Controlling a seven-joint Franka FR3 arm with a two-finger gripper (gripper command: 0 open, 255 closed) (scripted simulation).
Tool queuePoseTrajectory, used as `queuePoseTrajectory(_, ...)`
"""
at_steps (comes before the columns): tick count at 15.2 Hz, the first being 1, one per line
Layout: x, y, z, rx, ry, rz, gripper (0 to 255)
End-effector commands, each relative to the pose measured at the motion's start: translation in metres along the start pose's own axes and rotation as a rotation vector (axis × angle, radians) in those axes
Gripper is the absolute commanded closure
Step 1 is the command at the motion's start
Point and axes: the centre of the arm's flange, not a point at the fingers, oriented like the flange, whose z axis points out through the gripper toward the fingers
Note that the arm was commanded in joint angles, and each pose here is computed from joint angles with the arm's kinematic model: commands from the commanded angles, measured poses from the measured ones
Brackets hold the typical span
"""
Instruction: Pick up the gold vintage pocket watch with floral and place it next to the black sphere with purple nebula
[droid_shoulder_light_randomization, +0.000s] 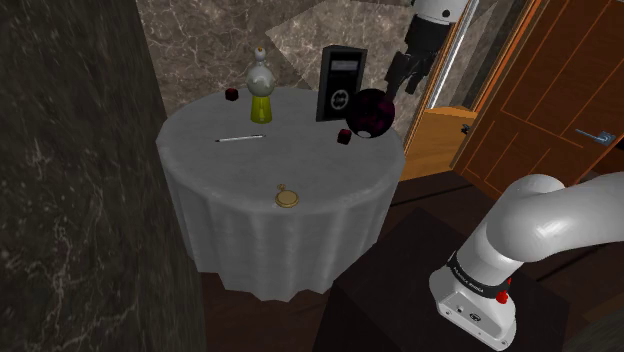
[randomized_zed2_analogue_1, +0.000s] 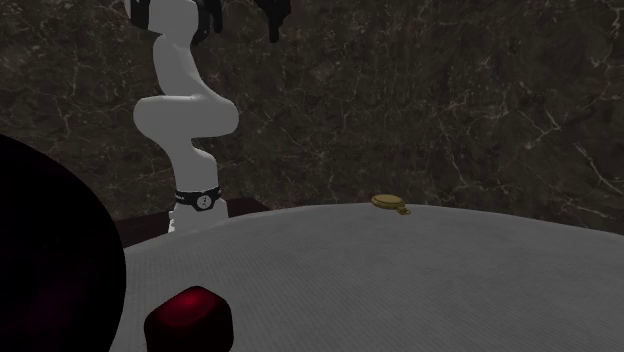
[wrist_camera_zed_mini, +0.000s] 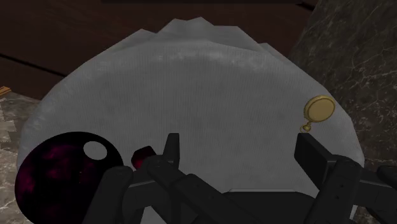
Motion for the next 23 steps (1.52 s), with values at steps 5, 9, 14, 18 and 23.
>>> queuePoseTrajectory(5,0.018,-0.035,0.037,-0.001,-0.021,0.014,0)
queuePoseTrajectory(9,0.036,-0.070,0.074,-0.003,-0.043,0.029,0)
queuePoseTrajectory(14,0.058,-0.113,0.121,-0.004,-0.070,0.047,0)
queuePoseTrajectory(18,0.076,-0.147,0.159,-0.006,-0.091,0.062,0)
queuePoseTrajectory(23,0.097,-0.189,0.207,-0.008,-0.118,0.080,0)
